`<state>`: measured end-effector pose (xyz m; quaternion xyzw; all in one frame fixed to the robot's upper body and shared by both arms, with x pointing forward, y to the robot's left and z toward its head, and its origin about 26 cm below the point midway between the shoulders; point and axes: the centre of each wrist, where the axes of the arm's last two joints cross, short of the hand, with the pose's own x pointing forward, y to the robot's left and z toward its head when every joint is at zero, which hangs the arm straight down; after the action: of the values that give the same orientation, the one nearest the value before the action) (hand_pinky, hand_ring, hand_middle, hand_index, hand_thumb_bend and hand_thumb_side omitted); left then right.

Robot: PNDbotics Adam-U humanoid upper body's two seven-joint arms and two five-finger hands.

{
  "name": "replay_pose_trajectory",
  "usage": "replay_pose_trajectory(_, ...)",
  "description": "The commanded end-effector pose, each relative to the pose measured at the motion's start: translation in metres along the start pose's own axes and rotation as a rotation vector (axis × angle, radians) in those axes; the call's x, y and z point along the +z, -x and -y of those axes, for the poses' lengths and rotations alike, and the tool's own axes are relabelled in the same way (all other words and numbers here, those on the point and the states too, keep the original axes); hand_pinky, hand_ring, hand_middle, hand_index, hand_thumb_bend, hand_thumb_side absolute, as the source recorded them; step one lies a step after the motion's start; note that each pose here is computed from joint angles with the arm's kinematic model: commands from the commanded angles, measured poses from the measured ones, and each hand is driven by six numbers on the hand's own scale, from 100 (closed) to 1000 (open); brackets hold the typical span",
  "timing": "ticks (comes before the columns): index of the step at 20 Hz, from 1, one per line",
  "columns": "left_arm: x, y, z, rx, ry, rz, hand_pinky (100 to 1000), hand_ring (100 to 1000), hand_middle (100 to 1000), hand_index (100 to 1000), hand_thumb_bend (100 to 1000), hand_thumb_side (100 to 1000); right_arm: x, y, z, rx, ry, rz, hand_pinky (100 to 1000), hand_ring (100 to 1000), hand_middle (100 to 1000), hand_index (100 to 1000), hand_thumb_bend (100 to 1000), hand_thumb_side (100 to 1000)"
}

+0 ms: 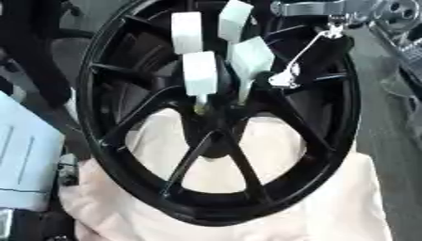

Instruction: Pull the pin out of the wheel hub.

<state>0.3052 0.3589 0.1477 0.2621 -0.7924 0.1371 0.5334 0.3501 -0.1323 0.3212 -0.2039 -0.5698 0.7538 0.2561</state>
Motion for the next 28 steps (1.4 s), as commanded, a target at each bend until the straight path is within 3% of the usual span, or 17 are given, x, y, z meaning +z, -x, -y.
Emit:
replay_pose_trajectory(1,-0.004,-0.009,-0.002,-0.007,0.001,0.032,681,703,695,756,469,763,0.004,0.0,0.008,0.008,0.025,-0.006,746,722,643,745,275,287)
replay_pose_trajectory(8,-0.004,-0.009,-0.003,-0.008,0.001,0.031,682,704,697,757,463,766,0.005,-0.001,0.008,-0.014,0.045,0.006,734,672,537,606,207,248)
replay_pose_trajectory(14,-0.004,-0.009,-0.003,-0.009,0.002,0.034,683,704,696,757,460,768,0.015,-0.006,0.015,-0.036,0.102,0.025,723,636,493,547,175,219)
replay_pose_trajectory(28,-0.004,-0.01,-0.003,-0.009,0.0,0.04,686,704,697,757,453,772,0.079,-0.009,0.028,-0.158,0.292,0.017,726,613,480,530,159,207)
